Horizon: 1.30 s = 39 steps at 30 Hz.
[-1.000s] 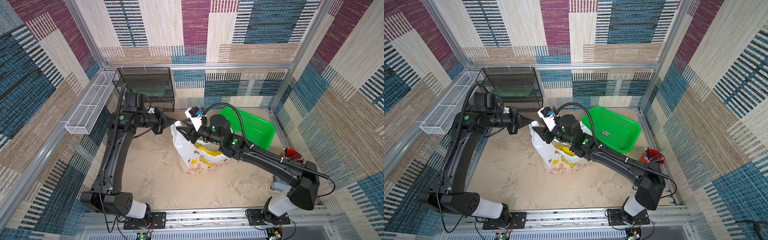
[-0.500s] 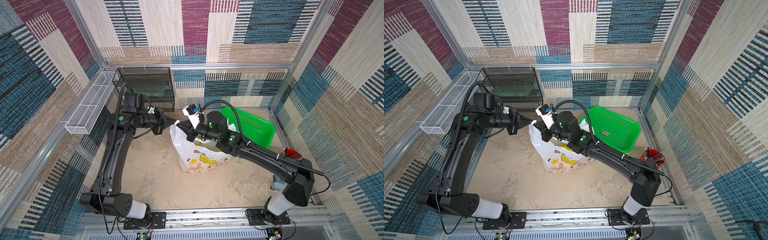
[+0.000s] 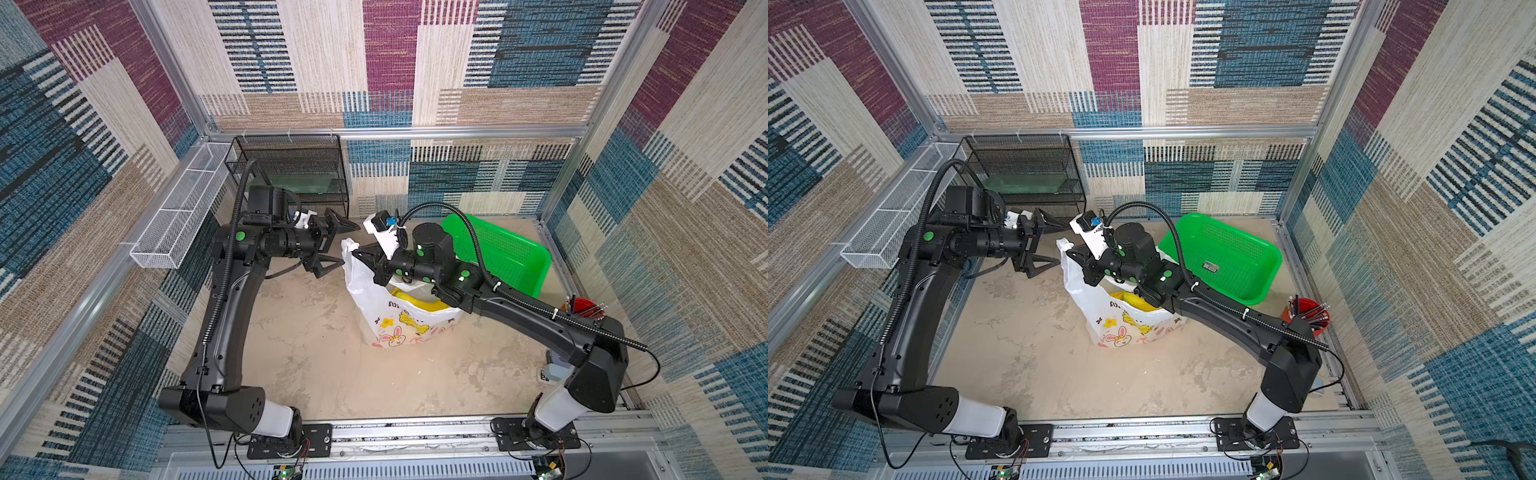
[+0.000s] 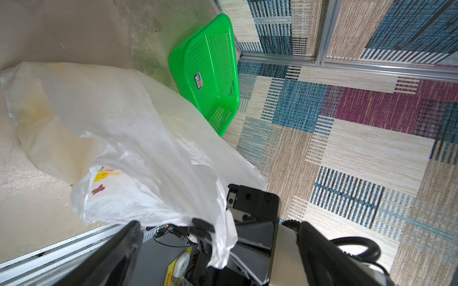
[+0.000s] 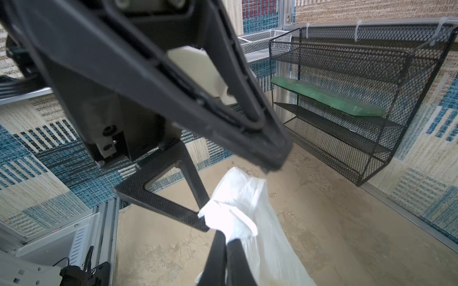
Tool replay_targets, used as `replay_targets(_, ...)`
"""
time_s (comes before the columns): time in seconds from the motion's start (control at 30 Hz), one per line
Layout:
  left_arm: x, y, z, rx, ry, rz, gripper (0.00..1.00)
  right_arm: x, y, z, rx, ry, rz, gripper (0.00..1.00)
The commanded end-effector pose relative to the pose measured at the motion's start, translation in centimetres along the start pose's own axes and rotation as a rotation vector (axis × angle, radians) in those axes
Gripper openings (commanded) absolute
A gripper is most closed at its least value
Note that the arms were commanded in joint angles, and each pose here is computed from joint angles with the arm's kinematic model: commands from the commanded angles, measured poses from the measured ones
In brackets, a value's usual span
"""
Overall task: Place the banana into a plastic bag & tie a knot
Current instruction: Adjust the plastic bag at the center of the board.
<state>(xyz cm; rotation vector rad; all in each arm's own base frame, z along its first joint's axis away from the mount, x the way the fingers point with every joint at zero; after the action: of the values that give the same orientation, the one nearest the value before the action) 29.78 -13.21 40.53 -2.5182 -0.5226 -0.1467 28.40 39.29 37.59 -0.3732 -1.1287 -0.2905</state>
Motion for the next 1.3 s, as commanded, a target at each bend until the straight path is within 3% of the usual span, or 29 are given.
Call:
replay_targets(0.0, -0.3, -1.2, -0.1, 0.056, 0.115, -0.037, 0.93, 0.2, 0.0, 0.0, 0.005, 0.006, -0.004, 0.00)
replay_targets(0.17, -0.5, -4.0, -2.2, 0.119, 0.514, -0.141, 0.73, 0.3, 0.0, 0.1, 0.010, 0.010, 0.000, 0.00)
replay_targets(0.3, -1.2, -3.7, -4.0, 0.151, 0.864, -0.146, 0.71, 0.3, 0.0, 0.4, 0.030, 0.012, 0.011, 0.00)
replay_targets(0.37, -1.6, -2.5, -4.8, 0.176, 0.972, -0.129, 0.67, 0.4, 0.0, 0.4, 0.034, 0.006, 0.021, 0.00)
replay_targets(0.47, -1.7, -1.2, -5.2, 0.252, 1.114, -0.195, 0.67, 0.7, -0.6, 0.4, 0.035, -0.005, 0.019, 0.00)
replay_targets(0.57, -1.1, -0.9, -4.4, 0.301, 1.127, -0.231, 0.70, 0.7, -1.0, 0.2, 0.039, -0.012, 0.026, 0.00)
replay_targets(0.9, -1.4, 0.1, -3.1, 0.294, 1.148, -0.155, 0.71, 1.0, -1.2, 0.1, 0.065, -0.014, 0.033, 0.00)
replay_targets(1.07, -1.2, 1.1, -2.2, 0.296, 1.125, -0.122, 0.62, 1.2, -1.3, 0.1, 0.073, -0.019, 0.034, 0.00)
replay_targets(1.27, -1.3, 2.5, -2.1, 0.240, 1.099, -0.086, 0.44, 1.2, -1.4, -0.2, 0.068, -0.017, 0.030, 0.00)
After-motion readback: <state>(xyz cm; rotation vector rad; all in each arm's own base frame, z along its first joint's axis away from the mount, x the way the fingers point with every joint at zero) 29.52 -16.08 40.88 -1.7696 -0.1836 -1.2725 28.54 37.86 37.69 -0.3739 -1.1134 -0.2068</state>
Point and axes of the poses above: each gripper's point midway between its finger pads, its own y axis out along the fingers, its own z axis along the line the jaws close on, x = y × z, the point moved 4 cm from there along -y, back along the fingers, and after that the axes turned 15 degrees about y, right-handed, at the moved point
